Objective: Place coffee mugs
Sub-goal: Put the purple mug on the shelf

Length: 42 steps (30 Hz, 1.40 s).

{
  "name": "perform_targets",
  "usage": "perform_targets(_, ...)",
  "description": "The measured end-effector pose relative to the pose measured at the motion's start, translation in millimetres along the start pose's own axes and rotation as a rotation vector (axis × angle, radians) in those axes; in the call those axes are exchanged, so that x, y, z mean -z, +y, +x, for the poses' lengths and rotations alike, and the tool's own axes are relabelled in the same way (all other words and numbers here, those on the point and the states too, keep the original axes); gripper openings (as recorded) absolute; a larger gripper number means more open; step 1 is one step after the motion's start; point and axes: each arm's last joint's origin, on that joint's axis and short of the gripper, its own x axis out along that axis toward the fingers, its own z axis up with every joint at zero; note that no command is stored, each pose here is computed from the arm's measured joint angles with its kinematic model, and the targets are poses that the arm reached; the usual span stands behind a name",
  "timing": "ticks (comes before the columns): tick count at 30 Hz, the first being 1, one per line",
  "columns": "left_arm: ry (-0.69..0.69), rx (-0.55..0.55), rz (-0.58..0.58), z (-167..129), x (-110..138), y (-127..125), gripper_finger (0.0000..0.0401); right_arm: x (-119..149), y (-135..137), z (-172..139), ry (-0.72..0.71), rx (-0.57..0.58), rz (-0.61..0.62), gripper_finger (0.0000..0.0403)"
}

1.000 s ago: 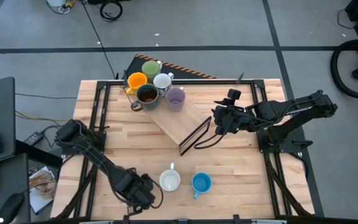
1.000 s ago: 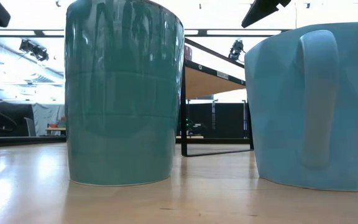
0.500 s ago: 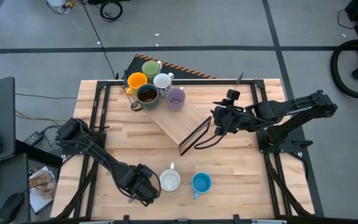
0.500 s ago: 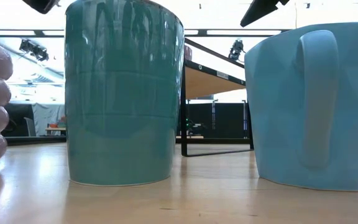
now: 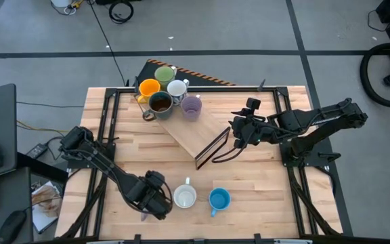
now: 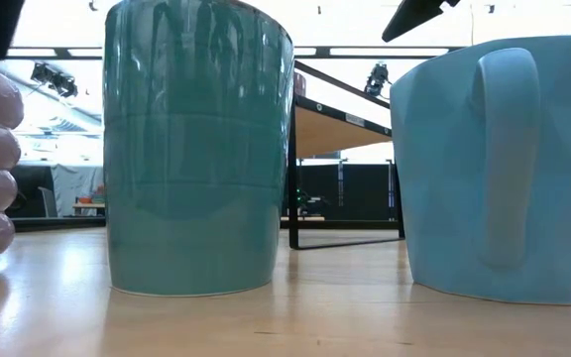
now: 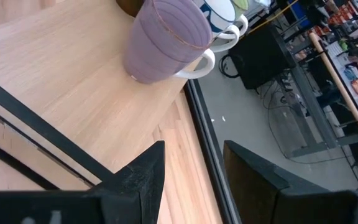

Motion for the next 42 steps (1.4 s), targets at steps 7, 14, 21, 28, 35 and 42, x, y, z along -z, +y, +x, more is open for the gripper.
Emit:
perform_targets(7, -0.014, 0.027, -0.041, 1.0, -1.4, -2.8, 0.0164, 0.0, 0.0, 0.0, 0.0, -0.001, 0.0, 0.0169)
perform_targets(14, -0.007, 0.028, -0.045, 1.3, -0.3, -3.0, 0.015, 0.0, 0.1, 0.0, 0.0, -0.005, 0.0, 0.0169)
perform_targets(21, 0.018, 0.002, -0.017, 15.2, 2.4, -8.8, 0.0141, 0.0, 0.1, 0.1, 0.0, -0.007, 0.0, 0.0169)
perform_targets(28, 0.032, -0.03, 0.026, 26.7, 4.0, -12.1, 0.0141, -0.2, 0.2, 0.0, -0.002, -0.008, 0.001, 0.0169)
perform_targets(35, 0.014, -0.054, 0.078, 26.3, 2.9, -9.6, 0.0096, -0.8, 0.2, 0.0, -0.006, -0.007, -0.003, 0.0169)
perform_targets(42, 0.049, -0.132, 0.267, 25.9, -0.2, -2.1, 0.0029, -0.8, 0.2, 0.0, -0.007, -0.007, -0.003, 0.0169)
